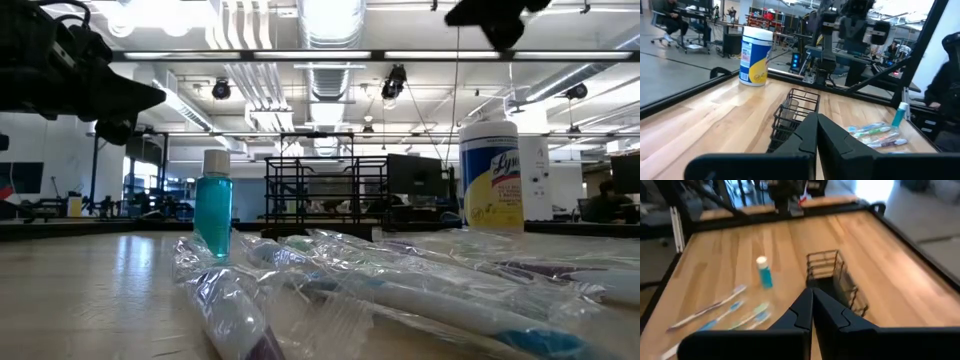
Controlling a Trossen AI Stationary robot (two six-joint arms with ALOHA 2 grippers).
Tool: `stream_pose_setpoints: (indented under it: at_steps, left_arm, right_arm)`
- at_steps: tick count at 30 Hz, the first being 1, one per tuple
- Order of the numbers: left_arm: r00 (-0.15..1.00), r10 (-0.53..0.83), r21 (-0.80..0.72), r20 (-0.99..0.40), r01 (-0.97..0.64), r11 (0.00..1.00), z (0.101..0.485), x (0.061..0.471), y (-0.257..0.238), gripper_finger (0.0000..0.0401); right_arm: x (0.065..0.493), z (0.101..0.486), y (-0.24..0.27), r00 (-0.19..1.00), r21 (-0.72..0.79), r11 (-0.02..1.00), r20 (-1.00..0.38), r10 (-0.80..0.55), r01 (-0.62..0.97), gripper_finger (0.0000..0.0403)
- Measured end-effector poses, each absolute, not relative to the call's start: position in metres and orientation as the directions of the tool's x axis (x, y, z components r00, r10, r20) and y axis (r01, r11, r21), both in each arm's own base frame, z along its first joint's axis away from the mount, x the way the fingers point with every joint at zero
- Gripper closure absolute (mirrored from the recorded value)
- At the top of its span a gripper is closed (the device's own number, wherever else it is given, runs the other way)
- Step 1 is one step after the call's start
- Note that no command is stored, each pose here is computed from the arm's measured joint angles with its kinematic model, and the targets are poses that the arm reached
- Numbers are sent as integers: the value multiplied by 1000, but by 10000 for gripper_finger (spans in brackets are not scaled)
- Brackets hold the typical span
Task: Pick & Place toothbrushing station
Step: Put the bottom blue mouthwash bottle into the black wire organizer
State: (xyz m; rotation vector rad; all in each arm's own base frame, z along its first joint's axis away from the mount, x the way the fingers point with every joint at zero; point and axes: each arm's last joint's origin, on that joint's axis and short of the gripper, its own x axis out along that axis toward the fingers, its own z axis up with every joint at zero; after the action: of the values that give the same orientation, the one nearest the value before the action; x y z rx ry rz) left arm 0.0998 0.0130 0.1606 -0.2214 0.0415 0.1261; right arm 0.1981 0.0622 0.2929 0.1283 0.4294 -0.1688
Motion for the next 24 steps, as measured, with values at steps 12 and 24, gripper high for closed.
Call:
stream_pose_setpoints:
  at_steps: [12, 24]
  left_arm:
    - [993, 105, -243, -50, -114, 963, 161, 100, 13, 394]
    - [994, 100, -219, -49, -109, 970, 161, 100, 12, 394]
  right_arm:
    - [200, 325, 191, 710, 160, 908, -680, -183, 387, 394]
    - [220, 303, 266, 297, 15, 752, -924, -241, 659, 354]
